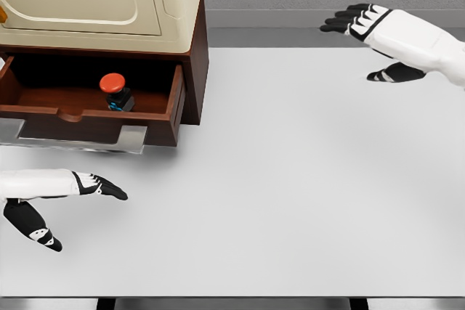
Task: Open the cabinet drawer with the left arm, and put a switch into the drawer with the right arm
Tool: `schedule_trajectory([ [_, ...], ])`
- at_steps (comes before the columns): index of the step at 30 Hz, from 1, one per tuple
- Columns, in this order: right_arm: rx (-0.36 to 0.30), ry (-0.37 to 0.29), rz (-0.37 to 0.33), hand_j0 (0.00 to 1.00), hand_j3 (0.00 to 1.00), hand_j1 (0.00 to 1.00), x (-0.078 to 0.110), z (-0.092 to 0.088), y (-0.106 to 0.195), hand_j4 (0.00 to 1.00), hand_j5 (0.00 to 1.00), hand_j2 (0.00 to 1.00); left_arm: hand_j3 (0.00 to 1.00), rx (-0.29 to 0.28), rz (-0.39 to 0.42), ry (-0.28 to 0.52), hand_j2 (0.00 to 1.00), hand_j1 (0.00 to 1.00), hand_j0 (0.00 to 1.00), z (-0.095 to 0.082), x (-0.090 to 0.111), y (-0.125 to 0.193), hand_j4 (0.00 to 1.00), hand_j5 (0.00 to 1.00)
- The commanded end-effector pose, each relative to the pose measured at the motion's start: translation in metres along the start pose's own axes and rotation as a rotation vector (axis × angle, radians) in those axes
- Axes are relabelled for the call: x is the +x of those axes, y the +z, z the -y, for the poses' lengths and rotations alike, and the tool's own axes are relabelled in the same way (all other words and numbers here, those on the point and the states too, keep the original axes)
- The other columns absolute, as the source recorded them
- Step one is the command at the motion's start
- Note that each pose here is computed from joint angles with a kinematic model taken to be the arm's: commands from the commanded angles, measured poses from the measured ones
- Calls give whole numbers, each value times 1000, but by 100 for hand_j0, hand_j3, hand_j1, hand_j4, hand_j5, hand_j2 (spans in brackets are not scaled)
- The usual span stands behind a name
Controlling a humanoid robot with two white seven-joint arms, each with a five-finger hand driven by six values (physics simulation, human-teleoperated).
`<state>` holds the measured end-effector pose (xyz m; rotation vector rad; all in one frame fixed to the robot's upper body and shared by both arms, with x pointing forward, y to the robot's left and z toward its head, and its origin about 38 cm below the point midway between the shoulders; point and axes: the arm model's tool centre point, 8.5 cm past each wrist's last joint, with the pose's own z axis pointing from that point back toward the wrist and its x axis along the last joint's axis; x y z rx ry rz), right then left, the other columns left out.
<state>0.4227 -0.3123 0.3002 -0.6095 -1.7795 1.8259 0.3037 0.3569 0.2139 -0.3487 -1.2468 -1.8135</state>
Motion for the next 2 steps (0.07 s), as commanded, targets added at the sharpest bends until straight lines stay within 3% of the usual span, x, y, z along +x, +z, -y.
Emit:
schedule_trajectory([
  [1, 46, -22, 17, 100, 100, 100, 3, -15, -8, 100, 100, 100, 100, 5, -1, 6, 100, 100, 100, -1, 0, 1, 100, 100],
  [2, 79, -24, 21, 100, 100, 100, 4, -24, -12, 100, 100, 100, 100, 5, 1, 6, 100, 100, 100, -1, 0, 1, 100, 100],
])
